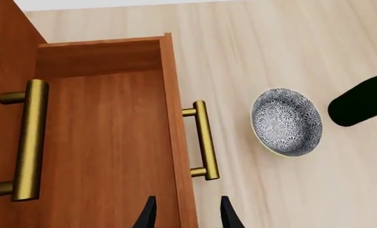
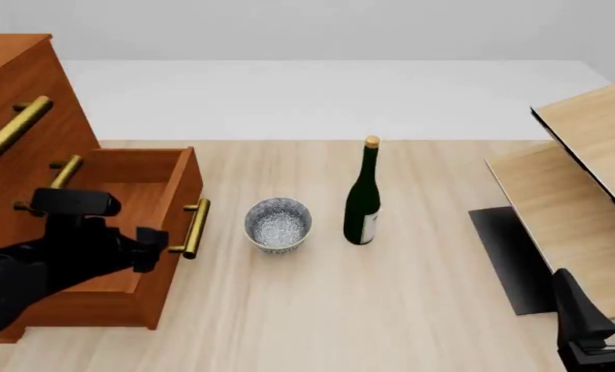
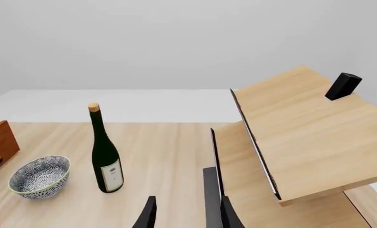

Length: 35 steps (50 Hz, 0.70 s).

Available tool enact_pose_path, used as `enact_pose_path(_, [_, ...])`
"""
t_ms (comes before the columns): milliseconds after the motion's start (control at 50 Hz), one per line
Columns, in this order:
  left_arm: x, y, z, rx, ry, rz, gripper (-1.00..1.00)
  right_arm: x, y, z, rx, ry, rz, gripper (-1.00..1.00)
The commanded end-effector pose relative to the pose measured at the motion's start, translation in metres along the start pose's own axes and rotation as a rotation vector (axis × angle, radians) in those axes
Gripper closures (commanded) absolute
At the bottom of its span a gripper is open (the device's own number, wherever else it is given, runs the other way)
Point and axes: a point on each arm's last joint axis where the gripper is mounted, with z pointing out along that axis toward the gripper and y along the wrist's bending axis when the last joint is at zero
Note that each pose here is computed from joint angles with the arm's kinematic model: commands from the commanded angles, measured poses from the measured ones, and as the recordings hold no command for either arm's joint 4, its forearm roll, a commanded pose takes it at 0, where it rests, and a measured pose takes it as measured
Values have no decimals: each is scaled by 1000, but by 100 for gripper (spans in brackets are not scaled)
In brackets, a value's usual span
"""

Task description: Put the wine bottle in the bottom drawer of the cabinet.

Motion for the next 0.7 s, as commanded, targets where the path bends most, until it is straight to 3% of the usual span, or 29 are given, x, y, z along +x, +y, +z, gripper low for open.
enact_pose_path(20, [5, 0, 6, 2, 9, -5, -100, 0, 0, 0, -1, 2, 0, -100])
enact_pose_path(700, [29, -4, 30, 19, 49, -29, -100, 1, 0, 0, -3, 8, 0, -100])
